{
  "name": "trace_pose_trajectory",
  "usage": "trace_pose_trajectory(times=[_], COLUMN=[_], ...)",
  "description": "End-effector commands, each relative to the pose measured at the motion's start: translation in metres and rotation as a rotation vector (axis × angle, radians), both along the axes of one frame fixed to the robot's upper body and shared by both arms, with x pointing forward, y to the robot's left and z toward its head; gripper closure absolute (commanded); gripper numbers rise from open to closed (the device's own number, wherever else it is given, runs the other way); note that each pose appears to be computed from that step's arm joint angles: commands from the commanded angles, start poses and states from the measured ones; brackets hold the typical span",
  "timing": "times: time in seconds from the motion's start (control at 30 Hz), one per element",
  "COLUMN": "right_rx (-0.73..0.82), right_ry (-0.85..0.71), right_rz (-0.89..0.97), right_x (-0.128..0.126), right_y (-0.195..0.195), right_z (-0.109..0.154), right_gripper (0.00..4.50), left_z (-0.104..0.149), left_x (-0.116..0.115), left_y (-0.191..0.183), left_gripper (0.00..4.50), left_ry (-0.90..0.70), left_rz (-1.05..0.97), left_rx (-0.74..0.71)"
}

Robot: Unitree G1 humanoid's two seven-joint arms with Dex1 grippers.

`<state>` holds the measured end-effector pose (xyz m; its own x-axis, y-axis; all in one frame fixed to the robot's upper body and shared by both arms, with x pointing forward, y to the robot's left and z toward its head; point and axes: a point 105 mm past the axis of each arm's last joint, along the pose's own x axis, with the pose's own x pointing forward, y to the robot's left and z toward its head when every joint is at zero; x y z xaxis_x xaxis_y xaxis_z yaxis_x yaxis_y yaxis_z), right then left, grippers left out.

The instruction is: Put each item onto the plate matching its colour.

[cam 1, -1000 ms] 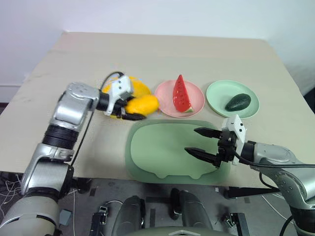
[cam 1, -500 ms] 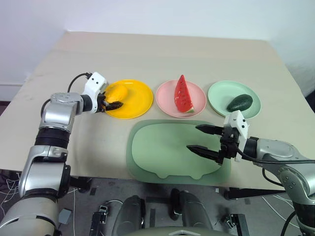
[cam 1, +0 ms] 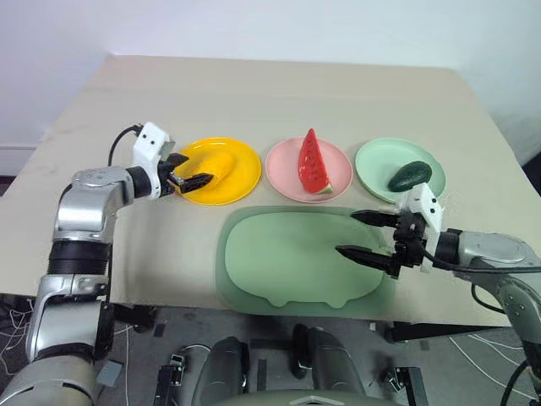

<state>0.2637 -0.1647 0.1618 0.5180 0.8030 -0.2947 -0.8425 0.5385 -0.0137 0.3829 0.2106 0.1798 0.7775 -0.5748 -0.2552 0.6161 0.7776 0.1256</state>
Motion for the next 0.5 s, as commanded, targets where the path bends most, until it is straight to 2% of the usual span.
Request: trace_pose_trajectory(times=[0.03, 0.17, 0.27, 0.5], right_rx=[-0.007, -0.013, -0.001, -0.025], right_ry=[-0.054, -0.09, -0.087, -0.091], right_rz=[-0.008, -0.059, -0.08, -0.116], right_x=[0.006, 0.014, 0.012, 0.016], right_y=[-0.011, -0.032, -0.045, -0.062], right_z=[0.017, 0.025, 0.028, 0.03], right_gripper=[0.0, 0.0, 0.0, 0.0], left_z=[0.038, 0.032, 0.022, 0.0], left_x=[-0.024, -0.068, -0.099, -0.134], left_y=[0.011, 0.025, 0.022, 0.014], left_gripper=[0.04, 0.04, 0.04, 0.04], left_ry=[-0.148, -0.166, -0.127, -0.048], left_rz=[0.018, 0.044, 0.027, 0.055], left_rx=[-0.031, -0.002, -0.063, -0.089])
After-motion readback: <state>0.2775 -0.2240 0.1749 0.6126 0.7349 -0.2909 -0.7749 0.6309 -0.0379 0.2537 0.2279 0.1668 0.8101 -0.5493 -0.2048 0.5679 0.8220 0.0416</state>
